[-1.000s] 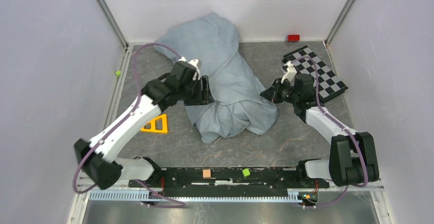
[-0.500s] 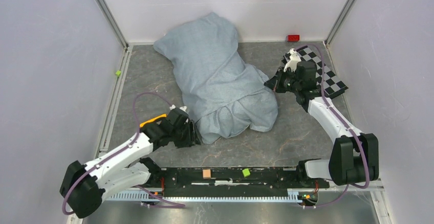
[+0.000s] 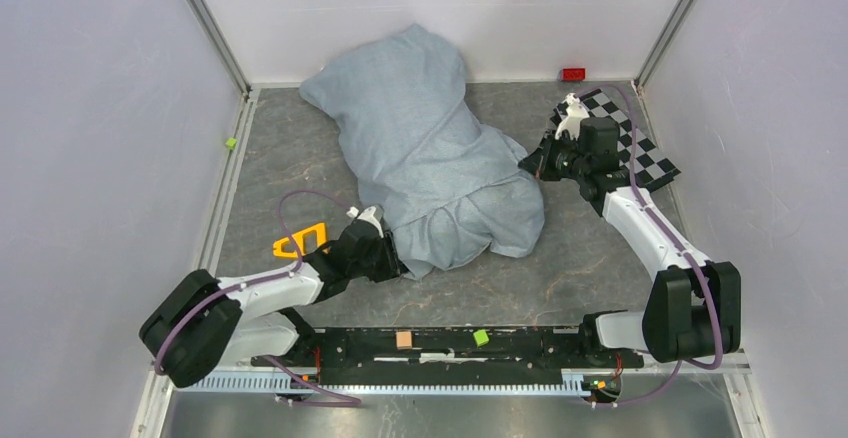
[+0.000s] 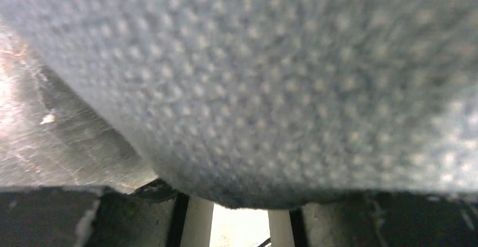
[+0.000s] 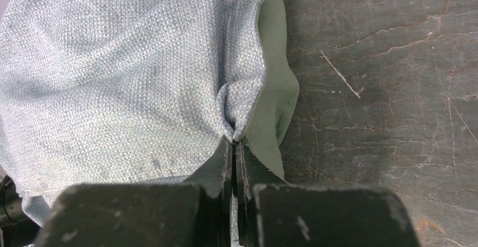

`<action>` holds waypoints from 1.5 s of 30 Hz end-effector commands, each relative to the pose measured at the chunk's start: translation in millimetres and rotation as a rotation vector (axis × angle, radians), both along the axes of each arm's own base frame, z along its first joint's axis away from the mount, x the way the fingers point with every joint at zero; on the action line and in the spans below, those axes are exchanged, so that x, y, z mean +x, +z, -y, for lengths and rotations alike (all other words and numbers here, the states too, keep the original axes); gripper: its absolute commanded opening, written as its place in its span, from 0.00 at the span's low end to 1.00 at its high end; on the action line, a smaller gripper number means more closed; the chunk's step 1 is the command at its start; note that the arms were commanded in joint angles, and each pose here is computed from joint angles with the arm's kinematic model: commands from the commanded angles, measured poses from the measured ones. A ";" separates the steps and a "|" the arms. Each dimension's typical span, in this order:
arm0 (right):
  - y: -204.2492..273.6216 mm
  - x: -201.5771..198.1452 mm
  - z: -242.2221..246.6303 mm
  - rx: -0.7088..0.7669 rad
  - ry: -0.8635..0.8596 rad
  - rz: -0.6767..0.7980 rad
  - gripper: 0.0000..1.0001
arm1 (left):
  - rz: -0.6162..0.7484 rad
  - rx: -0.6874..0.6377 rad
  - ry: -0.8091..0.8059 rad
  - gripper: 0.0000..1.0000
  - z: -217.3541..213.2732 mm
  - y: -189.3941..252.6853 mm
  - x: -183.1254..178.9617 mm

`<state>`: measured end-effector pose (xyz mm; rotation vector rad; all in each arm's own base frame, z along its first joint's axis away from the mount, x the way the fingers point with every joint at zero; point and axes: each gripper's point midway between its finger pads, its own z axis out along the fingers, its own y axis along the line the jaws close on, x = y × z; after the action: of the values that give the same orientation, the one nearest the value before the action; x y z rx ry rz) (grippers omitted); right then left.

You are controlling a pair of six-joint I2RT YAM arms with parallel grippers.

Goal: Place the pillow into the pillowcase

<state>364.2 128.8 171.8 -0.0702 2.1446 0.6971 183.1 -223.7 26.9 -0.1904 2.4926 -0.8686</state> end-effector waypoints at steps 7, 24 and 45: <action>56.2 33.6 40.6 -0.194 -0.159 0.119 0.00 | 0.045 0.020 0.005 0.03 -4.9 67.7 -4.0; 106.8 61.7 141.5 -0.677 -0.507 0.027 0.00 | -0.023 0.237 -0.194 0.02 -67.1 204.1 -72.7; 35.3 41.0 130.7 -0.614 -0.436 -0.062 0.78 | -0.048 0.297 -0.241 0.72 -66.7 157.7 -70.2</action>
<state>399.6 -17.5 160.1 0.0937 2.4167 -0.3350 87.3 -146.7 142.8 0.1626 2.8613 -0.5275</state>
